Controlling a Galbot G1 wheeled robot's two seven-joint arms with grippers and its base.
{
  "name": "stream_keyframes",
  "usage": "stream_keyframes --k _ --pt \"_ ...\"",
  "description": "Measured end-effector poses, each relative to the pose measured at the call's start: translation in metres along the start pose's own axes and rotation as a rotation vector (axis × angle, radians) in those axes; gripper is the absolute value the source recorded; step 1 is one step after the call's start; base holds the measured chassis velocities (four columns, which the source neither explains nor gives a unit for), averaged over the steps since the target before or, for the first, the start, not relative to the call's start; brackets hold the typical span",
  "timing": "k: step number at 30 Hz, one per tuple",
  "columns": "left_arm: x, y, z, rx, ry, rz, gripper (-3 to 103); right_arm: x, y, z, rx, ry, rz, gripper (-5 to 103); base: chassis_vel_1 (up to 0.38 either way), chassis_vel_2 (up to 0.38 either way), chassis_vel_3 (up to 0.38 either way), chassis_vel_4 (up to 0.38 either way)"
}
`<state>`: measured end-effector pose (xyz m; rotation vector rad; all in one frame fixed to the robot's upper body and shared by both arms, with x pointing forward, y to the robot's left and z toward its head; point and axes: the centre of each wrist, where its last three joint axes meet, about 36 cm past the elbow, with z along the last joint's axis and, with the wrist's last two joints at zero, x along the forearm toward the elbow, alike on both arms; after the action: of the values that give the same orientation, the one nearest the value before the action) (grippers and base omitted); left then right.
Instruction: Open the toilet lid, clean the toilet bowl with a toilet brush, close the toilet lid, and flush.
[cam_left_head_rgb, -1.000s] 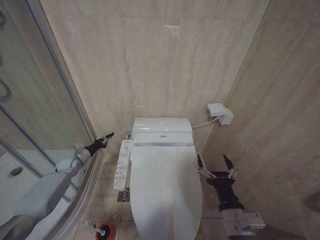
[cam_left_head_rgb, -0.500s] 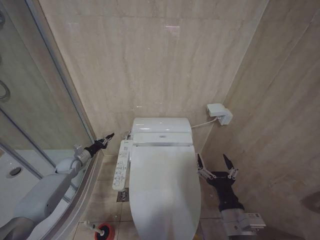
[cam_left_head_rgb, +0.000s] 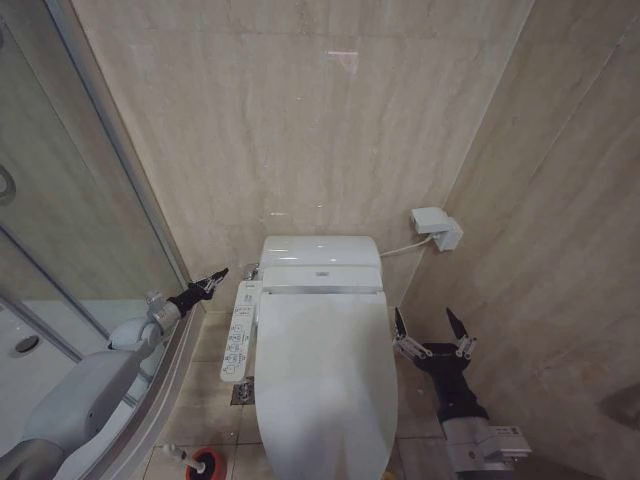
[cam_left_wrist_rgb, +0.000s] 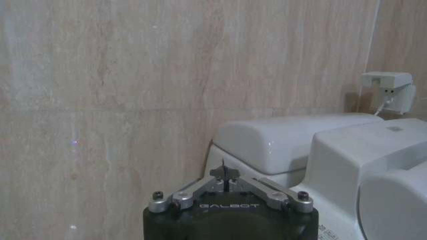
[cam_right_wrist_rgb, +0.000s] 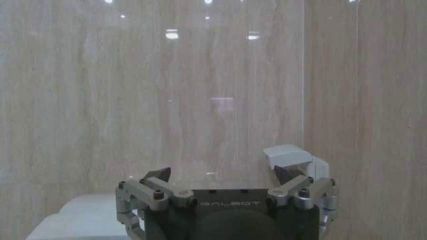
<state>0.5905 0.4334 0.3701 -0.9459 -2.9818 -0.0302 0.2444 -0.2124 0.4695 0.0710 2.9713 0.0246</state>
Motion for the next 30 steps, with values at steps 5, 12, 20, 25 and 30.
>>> stream_keyframes --k 5,12,20,25,30 --pt "0.003 -0.001 0.003 0.007 -0.003 -0.001 0 0.000 0.000 0.000 0.000 0.000 0.000 100 0.000 0.000 0.000 0.000" --pt "0.010 0.000 0.009 0.016 0.005 0.033 0 0.000 0.000 0.000 0.000 0.000 0.000 100 -0.055 0.068 0.071 -0.057" --pt "0.010 0.001 0.010 0.016 0.012 0.072 0 0.000 0.000 0.000 0.000 0.000 0.000 100 -0.002 0.004 0.006 -0.004" --pt "0.007 0.004 0.009 0.014 0.018 0.076 0 0.000 0.000 0.000 0.000 0.000 0.000 100 0.000 0.000 0.000 0.000" --pt "0.004 0.014 0.008 0.007 0.030 0.074 0 0.000 0.000 0.000 0.000 0.000 0.000 100 0.000 0.000 0.000 0.000"
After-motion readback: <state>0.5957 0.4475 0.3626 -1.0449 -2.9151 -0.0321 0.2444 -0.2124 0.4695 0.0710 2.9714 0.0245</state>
